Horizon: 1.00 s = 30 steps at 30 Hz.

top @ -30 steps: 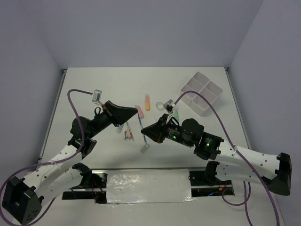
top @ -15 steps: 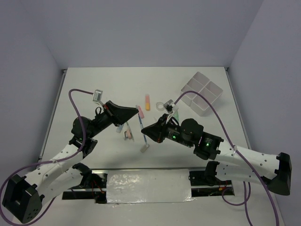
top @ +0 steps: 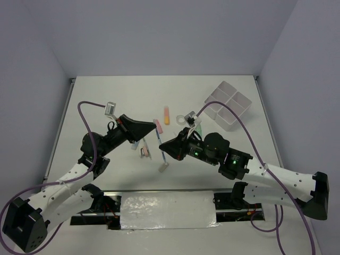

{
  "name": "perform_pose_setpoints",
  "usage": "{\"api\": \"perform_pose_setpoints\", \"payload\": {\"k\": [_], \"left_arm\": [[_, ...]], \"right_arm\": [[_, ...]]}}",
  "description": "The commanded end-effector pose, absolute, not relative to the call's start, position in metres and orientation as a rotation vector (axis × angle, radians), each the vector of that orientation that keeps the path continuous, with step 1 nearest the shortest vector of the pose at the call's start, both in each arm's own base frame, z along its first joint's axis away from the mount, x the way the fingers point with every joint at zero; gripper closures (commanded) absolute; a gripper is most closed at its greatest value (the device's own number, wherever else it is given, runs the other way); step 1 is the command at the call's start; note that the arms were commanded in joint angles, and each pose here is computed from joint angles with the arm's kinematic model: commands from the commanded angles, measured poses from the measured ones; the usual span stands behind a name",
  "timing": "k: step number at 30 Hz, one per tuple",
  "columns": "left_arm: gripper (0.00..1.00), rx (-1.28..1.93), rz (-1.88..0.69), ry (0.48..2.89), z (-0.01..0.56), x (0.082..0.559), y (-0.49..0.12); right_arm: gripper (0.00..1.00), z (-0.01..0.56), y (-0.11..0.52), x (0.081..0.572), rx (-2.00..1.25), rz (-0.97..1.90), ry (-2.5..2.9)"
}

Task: Sort the stationery into containers
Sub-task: Close the pen cap on the pen.

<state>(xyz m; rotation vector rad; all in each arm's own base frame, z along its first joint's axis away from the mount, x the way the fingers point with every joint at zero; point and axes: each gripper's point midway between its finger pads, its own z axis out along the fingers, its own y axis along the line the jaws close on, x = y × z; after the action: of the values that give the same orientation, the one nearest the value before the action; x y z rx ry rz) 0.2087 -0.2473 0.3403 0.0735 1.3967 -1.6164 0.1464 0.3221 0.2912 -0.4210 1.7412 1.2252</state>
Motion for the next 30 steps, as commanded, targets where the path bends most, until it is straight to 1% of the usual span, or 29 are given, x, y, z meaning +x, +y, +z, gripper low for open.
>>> {"api": "perform_pose_setpoints", "payload": {"k": [1,7,18,24,25,28,29,30], "left_arm": [[0.99,0.114,-1.633,1.338,0.351,0.200,-0.246],[0.99,0.131,-1.659,1.326,0.354,0.195,-0.247],[0.99,0.139,-1.649,1.339,0.350,0.193,-0.248],[0.98,0.180,-1.656,1.347,0.351,0.189,-0.253],[0.97,0.189,-1.652,1.346,0.351,0.188,-0.253],[0.88,0.225,-1.643,1.344,0.351,0.186,-0.255],[0.82,0.238,-1.633,1.344,0.352,0.185,-0.255],[0.79,0.259,-1.602,1.364,0.350,0.187,-0.256]], "right_arm": [[1.00,0.322,0.327,0.146,-0.409,1.264,1.659],[1.00,0.322,0.327,0.153,-0.385,1.233,1.661],[1.00,0.347,0.322,0.162,-0.346,1.206,1.602],[1.00,0.353,0.326,0.176,-0.349,1.130,1.576],[1.00,0.359,0.326,0.179,-0.336,1.122,1.553],[1.00,0.363,0.328,0.184,-0.369,1.075,1.521],[1.00,0.362,0.328,0.185,-0.378,1.065,1.518],[1.00,0.360,0.328,0.185,-0.389,1.061,1.518]]}}
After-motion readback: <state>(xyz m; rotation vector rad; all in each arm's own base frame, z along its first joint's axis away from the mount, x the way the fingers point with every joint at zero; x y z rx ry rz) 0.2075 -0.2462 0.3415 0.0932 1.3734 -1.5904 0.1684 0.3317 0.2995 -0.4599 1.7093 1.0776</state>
